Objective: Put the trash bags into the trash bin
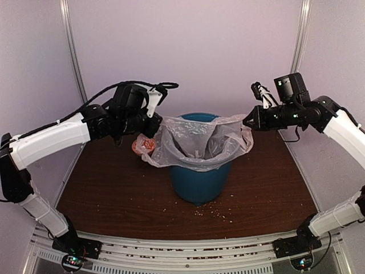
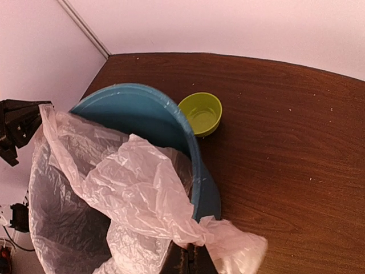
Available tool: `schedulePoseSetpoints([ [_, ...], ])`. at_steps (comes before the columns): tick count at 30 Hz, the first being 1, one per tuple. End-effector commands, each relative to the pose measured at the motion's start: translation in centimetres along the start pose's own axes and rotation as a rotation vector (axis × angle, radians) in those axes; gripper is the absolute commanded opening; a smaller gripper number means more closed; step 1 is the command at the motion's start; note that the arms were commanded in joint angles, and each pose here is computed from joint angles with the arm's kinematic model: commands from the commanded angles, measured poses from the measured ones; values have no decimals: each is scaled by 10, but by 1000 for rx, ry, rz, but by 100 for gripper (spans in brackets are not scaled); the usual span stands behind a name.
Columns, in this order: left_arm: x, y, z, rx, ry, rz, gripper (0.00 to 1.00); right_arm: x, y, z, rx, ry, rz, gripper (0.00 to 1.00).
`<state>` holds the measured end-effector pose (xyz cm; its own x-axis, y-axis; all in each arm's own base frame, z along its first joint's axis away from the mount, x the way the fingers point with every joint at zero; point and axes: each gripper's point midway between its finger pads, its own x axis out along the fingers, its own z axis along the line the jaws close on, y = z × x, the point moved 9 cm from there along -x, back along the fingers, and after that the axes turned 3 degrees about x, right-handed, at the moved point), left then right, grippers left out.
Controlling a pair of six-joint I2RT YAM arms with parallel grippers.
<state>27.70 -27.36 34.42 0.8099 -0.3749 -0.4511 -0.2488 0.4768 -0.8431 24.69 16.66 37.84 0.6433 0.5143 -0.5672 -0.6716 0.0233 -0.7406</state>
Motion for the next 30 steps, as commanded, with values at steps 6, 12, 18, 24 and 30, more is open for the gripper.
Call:
schedulePoseSetpoints([
  [6, 41, -15, 23, -189, 95, -12, 0, 26, -30, -17, 96, 28, -65, 0],
  [12, 69, -9, 22, -225, 167, -5, 0, 54, -35, -25, 121, -12, -67, 0],
  [18, 87, -5, 14, -265, 254, -3, 0, 88, -22, -36, 169, -77, 27, 0],
  [24, 99, 20, 2, -320, 342, 61, 0, 101, 2, -47, 230, -105, 100, 0],
  [30, 107, 53, -7, -368, 369, 155, 0, 121, 38, -66, 311, -126, 241, 0],
])
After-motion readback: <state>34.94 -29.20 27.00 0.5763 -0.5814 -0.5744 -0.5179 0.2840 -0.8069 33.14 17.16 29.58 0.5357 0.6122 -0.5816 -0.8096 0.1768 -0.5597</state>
